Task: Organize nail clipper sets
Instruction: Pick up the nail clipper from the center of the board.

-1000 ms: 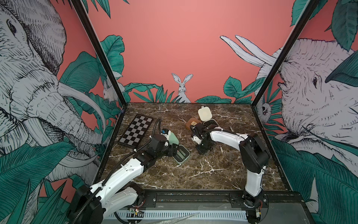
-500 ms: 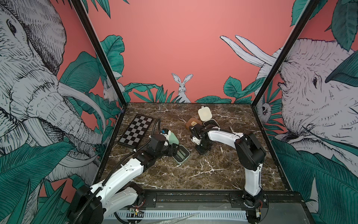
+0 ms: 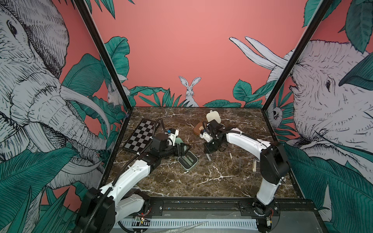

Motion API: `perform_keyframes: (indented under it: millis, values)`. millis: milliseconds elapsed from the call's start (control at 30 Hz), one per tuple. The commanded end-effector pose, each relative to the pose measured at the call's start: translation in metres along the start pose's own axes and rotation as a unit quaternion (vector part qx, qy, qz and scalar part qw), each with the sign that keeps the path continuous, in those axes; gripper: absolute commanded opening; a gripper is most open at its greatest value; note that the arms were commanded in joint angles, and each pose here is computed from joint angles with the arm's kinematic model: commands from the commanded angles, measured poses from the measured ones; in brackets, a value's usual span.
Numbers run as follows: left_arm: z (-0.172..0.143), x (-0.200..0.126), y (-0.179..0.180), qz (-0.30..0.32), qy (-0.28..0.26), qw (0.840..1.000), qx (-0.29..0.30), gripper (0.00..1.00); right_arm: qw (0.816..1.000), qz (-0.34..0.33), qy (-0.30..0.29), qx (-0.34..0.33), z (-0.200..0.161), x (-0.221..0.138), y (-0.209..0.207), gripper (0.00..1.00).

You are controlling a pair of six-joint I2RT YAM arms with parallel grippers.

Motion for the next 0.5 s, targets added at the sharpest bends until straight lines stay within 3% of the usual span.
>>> perform_keyframes:
  millis: [0, 233, 333, 467]
  values:
    - [0.033, -0.010, -0.049, -0.145, -0.017, 0.989, 0.039, 0.70, 0.977, 0.143, -0.158, 0.026, 0.047, -0.070, 0.024, 0.06]
    - [0.078, -0.026, -0.085, -0.219, -0.040, 0.973, 0.064, 0.61, 0.905, 0.318, -0.282, 0.025, 0.093, -0.136, 0.053, 0.05]
    - [0.093, -0.029, -0.084, -0.236, -0.052, 0.969, 0.055, 0.60, 0.867, 0.392, -0.307, 0.023, 0.105, -0.152, 0.063, 0.05]
    - [0.108, -0.029, -0.092, -0.270, -0.061, 0.959, 0.057, 0.59, 0.832, 0.456, -0.314, 0.026, 0.115, -0.160, 0.069, 0.04]
Point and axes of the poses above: each gripper's point midway between its finger pads, its own x axis out along the fingers, its own y axis along the line the jaws close on, z = x × y, the point moved 9 cm from there along -x, back along the fingers, and after that the axes turned 3 degrees about -x, right-handed, at the moved point
